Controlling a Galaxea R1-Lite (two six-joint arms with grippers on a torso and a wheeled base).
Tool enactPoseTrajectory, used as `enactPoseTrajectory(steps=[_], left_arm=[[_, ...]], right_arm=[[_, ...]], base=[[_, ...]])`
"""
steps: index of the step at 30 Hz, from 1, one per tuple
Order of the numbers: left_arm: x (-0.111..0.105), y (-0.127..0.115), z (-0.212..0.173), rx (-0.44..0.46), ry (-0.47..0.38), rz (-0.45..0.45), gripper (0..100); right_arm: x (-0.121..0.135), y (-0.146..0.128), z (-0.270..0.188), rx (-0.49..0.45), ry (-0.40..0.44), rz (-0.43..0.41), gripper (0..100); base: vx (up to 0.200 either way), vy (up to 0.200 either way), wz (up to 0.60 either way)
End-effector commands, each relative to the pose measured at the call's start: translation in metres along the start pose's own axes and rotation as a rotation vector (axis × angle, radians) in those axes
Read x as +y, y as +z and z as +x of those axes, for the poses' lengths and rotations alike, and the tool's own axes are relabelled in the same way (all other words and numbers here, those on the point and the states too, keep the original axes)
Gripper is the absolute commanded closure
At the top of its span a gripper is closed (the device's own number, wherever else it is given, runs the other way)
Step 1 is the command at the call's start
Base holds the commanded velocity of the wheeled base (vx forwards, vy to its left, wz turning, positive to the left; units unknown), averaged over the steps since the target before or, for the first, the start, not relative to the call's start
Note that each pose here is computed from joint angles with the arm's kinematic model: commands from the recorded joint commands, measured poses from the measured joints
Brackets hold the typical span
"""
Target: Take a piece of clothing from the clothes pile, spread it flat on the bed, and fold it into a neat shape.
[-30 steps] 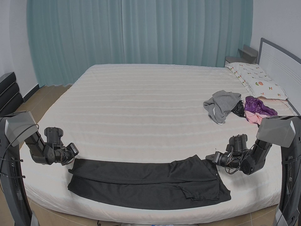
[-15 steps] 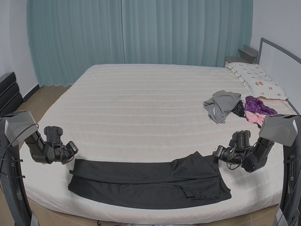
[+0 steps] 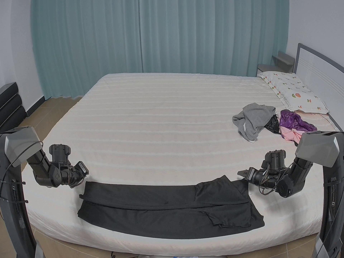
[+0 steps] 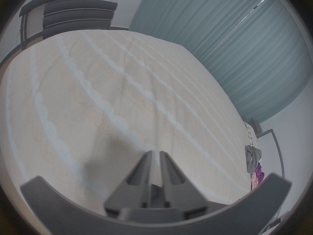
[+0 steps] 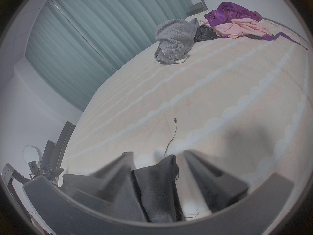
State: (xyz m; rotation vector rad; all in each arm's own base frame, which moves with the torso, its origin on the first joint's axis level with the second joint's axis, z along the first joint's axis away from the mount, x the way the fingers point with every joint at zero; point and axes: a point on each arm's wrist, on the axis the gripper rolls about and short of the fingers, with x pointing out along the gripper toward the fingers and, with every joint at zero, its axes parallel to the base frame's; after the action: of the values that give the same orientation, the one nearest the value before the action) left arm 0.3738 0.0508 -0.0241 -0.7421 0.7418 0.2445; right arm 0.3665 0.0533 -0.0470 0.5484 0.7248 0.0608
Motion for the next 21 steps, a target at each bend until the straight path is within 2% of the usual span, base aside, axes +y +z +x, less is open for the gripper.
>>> enactPoseTrajectory(steps=[1, 9, 10, 11, 13, 15, 16, 21], left_arm=[[-0.001, 0.0, -0.003, 0.004, -0.004, 0.001, 0], [0.004, -0.012, -0.009, 0.083, -0.05, 0.029, 0], [0.006, -0.017, -0.009, 0.098, -0.044, 0.065, 0], [0.006, -0.017, -0.009, 0.098, -0.044, 0.065, 0], [0.01, -0.025, -0.01, 0.129, -0.042, 0.153, 0], [0.011, -0.026, -0.009, 0.136, -0.042, 0.188, 0], [0.011, -0.026, -0.009, 0.136, -0.043, 0.189, 100], [0.008, -0.023, -0.007, 0.117, -0.043, 0.195, 100]], right_arm=[[0.001, -0.001, -0.001, 0.005, 0.005, 0.002, 0], [0.001, -0.001, 0.0, 0.006, 0.006, 0.001, 0], [0.001, -0.001, 0.0, 0.005, 0.007, 0.0, 0], [0.001, -0.001, 0.0, 0.005, 0.007, 0.0, 0], [0.002, -0.001, 0.001, 0.006, 0.008, 0.001, 0], [0.002, -0.001, 0.001, 0.004, 0.008, 0.001, 0], [0.002, -0.001, 0.001, 0.004, 0.008, 0.001, 0], [0.002, -0.002, 0.001, 0.011, 0.007, -0.002, 0]], base=[[0.0, 0.0, 0.0], [0.0, 0.0, 0.0], [0.0, 0.0, 0.0], [0.0, 0.0, 0.0], [0.0, 0.0, 0.0], [0.0, 0.0, 0.0], [0.0, 0.0, 0.0], [0.0, 0.0, 0.0]])
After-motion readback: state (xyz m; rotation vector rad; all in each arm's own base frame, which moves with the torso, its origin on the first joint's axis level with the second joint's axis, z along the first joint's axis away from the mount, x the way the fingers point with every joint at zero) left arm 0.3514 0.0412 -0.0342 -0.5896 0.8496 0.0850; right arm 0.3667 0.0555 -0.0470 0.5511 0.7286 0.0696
